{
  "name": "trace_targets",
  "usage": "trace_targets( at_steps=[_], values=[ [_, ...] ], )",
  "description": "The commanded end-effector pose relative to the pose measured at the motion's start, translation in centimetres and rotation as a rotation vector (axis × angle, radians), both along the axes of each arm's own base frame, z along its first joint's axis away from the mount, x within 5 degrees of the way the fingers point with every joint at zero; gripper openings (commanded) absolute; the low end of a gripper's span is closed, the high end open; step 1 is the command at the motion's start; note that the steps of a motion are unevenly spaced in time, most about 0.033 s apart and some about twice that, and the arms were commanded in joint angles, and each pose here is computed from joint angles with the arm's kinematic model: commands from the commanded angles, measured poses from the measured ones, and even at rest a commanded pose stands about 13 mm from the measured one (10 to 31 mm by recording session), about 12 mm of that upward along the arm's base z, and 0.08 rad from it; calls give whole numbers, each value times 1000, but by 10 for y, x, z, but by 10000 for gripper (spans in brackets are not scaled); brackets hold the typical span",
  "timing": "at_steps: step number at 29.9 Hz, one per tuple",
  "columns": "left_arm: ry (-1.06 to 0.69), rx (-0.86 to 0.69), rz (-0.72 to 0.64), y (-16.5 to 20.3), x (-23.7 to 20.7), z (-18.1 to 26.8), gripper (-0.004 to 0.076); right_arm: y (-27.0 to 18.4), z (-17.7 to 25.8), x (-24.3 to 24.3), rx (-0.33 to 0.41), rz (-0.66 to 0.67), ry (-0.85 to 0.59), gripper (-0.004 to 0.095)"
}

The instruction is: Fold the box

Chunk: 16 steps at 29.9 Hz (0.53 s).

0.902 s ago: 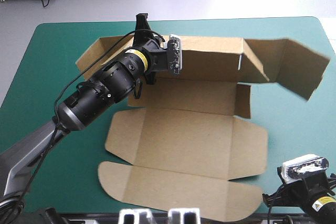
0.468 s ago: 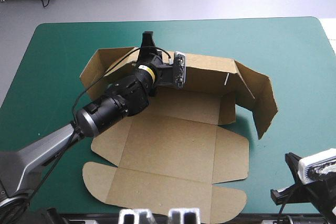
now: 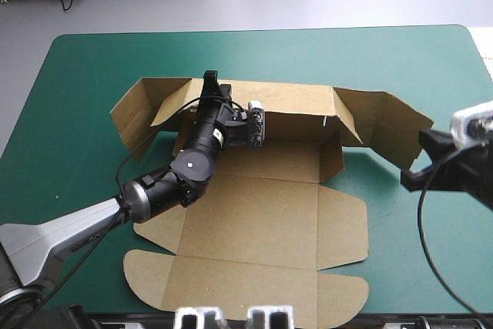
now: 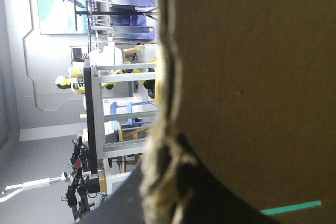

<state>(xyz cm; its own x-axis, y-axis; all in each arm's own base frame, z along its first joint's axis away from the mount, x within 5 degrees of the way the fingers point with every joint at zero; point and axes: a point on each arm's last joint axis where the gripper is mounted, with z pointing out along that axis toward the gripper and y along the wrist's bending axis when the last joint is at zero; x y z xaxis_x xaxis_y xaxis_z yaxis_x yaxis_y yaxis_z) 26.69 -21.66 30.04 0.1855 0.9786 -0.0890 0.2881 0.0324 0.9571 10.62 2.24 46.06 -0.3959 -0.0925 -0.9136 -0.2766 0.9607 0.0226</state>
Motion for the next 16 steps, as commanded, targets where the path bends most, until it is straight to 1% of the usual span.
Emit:
trace_targets(
  at_steps=[1,4,7,10,11,16],
  values=[
    [-105,-5,26,8,-6,21,-10,-1,27,40,13,2,-61,-19],
    [-99,-16,28,9,-6,20,-10,-2,33,80,23,17,-25,-19],
    [-97,-22,30,9,-6,20,-10,-1,25,129,45,54,53,-19],
    [-98,-25,32,9,-6,20,-10,1,11,170,73,97,137,-19],
    [-98,-25,34,9,-6,20,-10,2,2,188,94,117,178,-19],
    [-98,-25,34,9,-6,20,-10,6,-30,240,138,195,321,-19]
  ],
)
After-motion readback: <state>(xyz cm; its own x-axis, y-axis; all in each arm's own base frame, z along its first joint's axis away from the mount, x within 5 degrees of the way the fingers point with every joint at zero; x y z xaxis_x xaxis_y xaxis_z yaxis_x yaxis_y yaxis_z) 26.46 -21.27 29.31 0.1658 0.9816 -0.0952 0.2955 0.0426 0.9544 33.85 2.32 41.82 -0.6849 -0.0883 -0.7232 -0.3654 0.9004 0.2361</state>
